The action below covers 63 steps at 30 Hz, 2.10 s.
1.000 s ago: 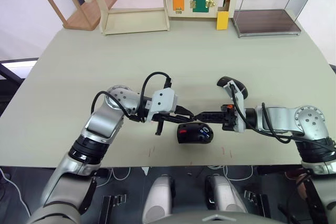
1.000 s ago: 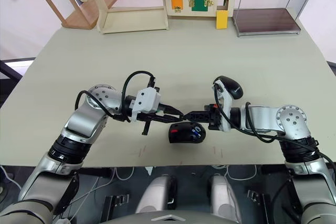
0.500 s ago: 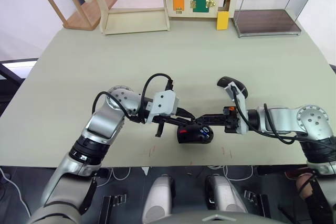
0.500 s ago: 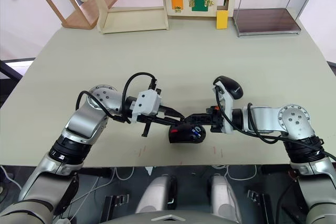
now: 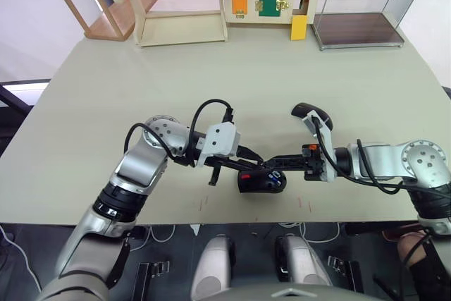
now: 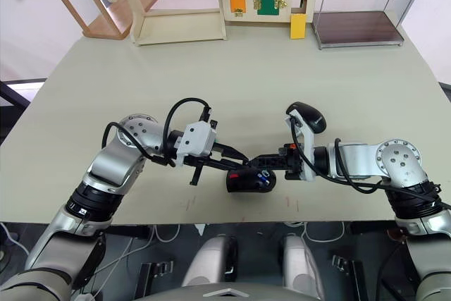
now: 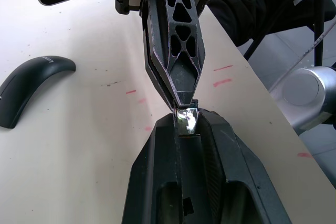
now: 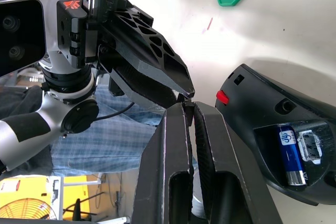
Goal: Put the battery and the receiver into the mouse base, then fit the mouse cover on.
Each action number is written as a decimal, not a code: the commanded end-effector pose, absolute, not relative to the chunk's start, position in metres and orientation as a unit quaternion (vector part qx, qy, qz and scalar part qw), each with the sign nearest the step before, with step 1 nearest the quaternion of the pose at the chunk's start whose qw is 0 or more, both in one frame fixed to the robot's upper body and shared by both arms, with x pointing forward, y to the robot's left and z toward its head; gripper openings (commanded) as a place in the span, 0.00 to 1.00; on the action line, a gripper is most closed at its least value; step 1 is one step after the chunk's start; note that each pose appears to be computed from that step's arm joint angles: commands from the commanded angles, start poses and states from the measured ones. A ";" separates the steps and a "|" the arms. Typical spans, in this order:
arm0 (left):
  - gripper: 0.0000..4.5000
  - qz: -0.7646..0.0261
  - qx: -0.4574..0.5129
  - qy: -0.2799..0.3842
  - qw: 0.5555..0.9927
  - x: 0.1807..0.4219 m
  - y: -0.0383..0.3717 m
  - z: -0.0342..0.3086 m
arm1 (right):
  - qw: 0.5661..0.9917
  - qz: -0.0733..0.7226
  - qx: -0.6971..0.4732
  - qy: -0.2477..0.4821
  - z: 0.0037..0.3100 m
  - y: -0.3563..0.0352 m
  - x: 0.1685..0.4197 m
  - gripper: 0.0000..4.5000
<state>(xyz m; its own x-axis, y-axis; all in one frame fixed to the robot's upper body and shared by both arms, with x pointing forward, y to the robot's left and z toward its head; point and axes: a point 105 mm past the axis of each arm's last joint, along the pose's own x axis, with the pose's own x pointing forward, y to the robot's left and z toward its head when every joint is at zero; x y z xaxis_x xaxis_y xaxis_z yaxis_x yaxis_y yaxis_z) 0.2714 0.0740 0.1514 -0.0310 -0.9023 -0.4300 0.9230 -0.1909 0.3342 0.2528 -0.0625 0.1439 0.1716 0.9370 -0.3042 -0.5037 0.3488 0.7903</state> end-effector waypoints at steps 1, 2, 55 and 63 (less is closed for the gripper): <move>0.01 -0.703 0.291 -0.001 0.649 0.276 0.072 0.160 | 0.673 0.567 0.256 0.399 0.154 -0.045 0.228 0.01; 0.01 -0.703 0.291 -0.001 0.649 0.276 0.072 0.160 | 0.674 0.567 0.257 0.399 0.154 -0.045 0.228 0.01; 0.01 -0.697 0.292 0.001 0.655 0.276 0.072 0.154 | 0.688 0.555 0.271 0.380 0.160 -0.049 0.237 0.32; 0.01 -0.699 0.291 0.002 0.653 0.275 0.071 0.153 | 0.691 0.552 0.276 0.377 0.161 -0.050 0.240 0.32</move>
<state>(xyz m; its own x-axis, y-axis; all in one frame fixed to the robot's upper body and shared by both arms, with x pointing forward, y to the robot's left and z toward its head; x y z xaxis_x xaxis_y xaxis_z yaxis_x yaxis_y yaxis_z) 0.2761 0.0730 0.1512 0.0174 -0.9078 -0.4191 0.9208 -0.1489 0.3606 0.2486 -0.0557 0.1458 0.1532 0.9463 -0.2848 -0.5196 0.3223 0.7913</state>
